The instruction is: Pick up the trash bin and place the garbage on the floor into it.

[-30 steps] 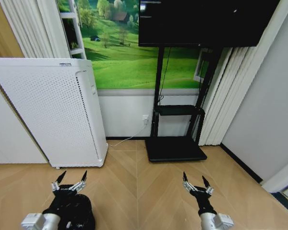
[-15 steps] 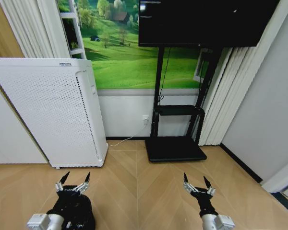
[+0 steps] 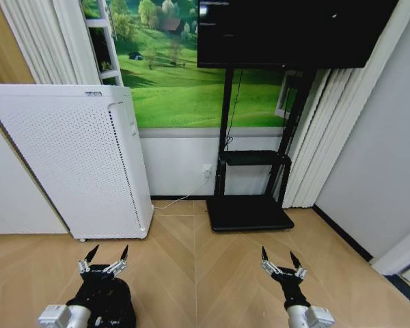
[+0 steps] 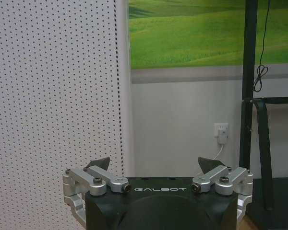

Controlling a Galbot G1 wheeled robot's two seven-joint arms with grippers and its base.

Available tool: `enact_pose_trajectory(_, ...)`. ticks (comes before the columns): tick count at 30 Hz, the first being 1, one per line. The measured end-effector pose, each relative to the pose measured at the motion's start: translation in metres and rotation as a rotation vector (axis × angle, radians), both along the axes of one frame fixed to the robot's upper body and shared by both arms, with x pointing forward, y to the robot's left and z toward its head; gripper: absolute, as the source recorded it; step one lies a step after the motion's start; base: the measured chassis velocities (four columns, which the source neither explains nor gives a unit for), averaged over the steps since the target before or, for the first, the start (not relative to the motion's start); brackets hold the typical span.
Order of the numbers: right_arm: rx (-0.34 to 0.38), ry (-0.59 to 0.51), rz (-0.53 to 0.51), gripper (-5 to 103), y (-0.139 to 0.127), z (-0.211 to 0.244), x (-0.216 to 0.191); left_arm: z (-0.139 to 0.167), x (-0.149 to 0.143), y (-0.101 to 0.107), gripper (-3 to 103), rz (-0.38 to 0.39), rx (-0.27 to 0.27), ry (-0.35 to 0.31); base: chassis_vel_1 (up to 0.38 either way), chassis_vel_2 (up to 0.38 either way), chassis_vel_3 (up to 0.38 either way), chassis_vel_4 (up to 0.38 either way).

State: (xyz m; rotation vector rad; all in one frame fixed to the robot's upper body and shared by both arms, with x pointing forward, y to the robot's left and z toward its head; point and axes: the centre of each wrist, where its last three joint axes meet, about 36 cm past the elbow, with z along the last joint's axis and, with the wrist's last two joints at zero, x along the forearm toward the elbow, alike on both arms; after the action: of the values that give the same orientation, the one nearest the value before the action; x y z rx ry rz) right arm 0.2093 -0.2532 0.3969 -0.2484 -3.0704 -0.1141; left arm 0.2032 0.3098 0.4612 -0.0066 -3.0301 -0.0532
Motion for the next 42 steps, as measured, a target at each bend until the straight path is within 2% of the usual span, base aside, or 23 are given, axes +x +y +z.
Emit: enact_pose_trajectory(42,0.001,0.000,-0.001,100,0.0000,-0.0003,0.0000,0.0000,0.0000,0.0002,100,0.000,-0.001,0.000,0.000,0.000,0.000,0.000)
